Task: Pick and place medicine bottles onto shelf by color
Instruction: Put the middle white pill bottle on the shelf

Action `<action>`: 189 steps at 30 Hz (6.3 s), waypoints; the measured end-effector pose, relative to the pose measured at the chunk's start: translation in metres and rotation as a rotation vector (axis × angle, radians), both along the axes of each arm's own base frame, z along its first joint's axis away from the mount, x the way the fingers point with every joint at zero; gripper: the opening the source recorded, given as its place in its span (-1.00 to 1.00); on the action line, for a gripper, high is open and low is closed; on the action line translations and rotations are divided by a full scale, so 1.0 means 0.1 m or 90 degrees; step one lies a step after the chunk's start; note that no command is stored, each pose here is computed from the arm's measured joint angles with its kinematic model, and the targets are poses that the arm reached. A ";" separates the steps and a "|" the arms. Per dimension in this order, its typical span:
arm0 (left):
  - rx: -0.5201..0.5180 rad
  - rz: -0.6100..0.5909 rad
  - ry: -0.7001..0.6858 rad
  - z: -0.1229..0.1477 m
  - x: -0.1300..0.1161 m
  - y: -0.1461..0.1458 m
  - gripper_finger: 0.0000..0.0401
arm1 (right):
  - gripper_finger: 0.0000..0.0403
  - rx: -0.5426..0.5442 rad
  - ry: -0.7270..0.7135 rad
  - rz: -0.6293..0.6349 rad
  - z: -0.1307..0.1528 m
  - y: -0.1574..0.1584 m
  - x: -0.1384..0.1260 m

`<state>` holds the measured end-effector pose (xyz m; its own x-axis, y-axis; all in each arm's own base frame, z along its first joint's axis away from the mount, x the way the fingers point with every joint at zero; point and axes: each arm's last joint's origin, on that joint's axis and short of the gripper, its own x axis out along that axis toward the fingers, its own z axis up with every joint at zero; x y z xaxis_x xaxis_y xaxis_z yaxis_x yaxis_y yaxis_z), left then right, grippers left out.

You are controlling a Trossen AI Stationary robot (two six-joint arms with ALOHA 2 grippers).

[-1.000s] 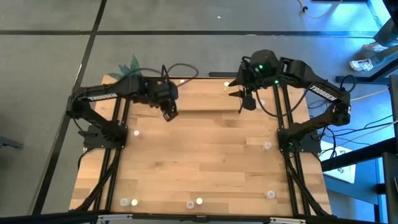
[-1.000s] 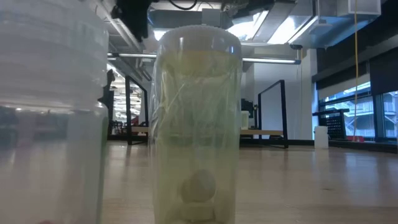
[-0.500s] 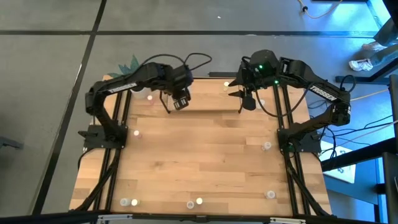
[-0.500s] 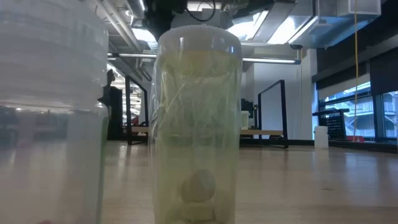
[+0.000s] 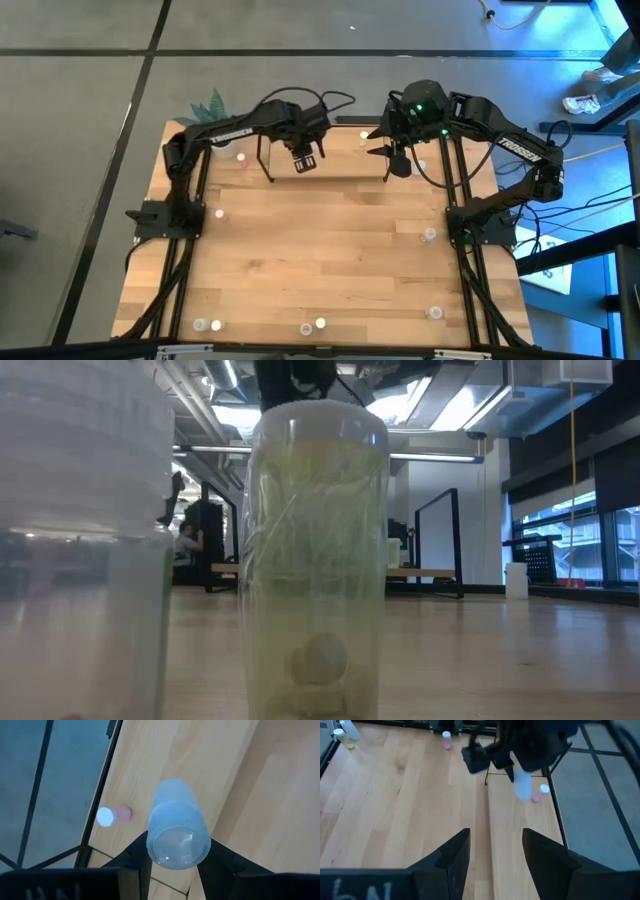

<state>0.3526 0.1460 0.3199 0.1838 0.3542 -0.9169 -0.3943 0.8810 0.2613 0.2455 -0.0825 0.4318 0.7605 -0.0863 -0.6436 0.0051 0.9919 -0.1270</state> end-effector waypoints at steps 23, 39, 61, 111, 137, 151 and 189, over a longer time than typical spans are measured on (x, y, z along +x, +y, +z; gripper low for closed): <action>-0.027 0.054 -0.016 -0.38 0.13 0.48 -0.42 | -0.10 -0.078 0.015 -0.161 0.01 -0.08 -0.01; -0.025 0.054 -0.021 -0.37 0.13 0.48 -0.42 | -0.10 -0.074 0.014 -0.163 0.01 -0.08 0.00; -0.027 -0.041 0.022 -0.52 0.24 0.43 -0.42 | -0.10 -0.075 0.013 -0.161 0.01 -0.08 0.00; -0.037 -0.128 0.181 -0.91 0.32 0.34 -0.41 | -0.10 -0.076 0.010 -0.162 0.02 -0.08 0.00; -0.052 -0.133 0.185 -0.91 0.31 0.31 -0.11 | -0.10 -0.076 0.010 -0.162 0.02 -0.08 0.00; -0.034 -0.131 0.179 -0.82 0.32 0.27 0.02 | -0.10 -0.076 0.010 -0.162 0.02 -0.08 0.00; -0.193 -0.099 0.134 -0.51 0.29 0.07 -0.67 | -0.10 -0.076 0.009 -0.162 0.02 -0.08 0.00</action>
<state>0.3817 0.1531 0.2691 0.0112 0.0452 -0.9989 -0.2156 0.9756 0.0417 0.2453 -0.0906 0.4337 0.6955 -0.3485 -0.6284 0.2489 0.9372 -0.2443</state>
